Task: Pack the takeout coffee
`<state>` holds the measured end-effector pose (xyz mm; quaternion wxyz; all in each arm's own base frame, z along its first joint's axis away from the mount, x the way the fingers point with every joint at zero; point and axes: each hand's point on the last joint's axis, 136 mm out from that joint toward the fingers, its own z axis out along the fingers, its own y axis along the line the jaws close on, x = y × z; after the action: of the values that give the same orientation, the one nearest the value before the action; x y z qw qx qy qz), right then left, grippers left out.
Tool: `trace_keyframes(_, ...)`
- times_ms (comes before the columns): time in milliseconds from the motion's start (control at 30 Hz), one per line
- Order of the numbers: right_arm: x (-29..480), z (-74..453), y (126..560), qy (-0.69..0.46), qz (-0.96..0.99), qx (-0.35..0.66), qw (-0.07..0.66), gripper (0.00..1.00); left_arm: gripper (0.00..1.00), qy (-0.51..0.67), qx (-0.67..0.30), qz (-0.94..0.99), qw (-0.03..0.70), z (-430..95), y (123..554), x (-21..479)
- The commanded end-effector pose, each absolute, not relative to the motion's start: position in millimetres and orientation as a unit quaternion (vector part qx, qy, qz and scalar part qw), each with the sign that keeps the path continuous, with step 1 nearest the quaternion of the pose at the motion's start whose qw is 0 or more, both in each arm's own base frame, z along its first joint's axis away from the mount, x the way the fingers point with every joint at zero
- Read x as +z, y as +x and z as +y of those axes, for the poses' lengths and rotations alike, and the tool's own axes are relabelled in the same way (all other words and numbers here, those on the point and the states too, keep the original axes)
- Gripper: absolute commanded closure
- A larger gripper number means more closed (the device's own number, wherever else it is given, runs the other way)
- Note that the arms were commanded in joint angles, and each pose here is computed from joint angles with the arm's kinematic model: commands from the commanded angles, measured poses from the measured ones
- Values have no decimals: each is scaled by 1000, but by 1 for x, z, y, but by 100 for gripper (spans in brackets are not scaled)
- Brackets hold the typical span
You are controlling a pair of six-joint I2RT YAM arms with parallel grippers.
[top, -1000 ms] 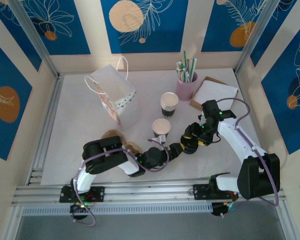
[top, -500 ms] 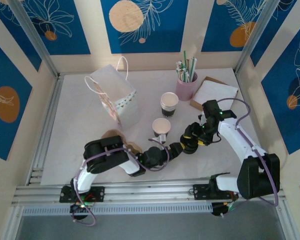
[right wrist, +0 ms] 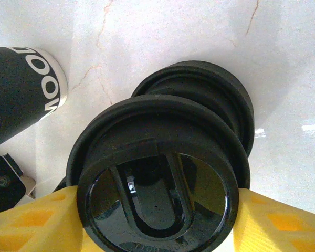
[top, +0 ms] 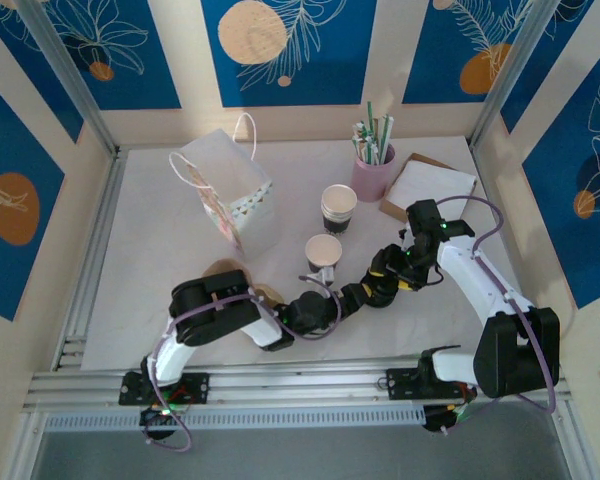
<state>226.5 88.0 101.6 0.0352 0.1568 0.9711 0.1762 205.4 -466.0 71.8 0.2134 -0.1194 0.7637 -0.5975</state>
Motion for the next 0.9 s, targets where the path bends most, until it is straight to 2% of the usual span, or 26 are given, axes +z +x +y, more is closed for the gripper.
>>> trace_keyframes(0, 107, 87, 226, 156, 972, 170, 33, 36, 32, -119, -597, 765, 208, -469, 209, 66)
trace_keyframes(533, 126, 77, 234, 172, 968, 168, 71, 36, 32, -114, -608, 759, 204, -475, 205, 78)
trace_keyframes(867, 141, 75, 237, 177, 964, 172, 100, 36, 27, -104, -607, 759, 210, -478, 205, 87)
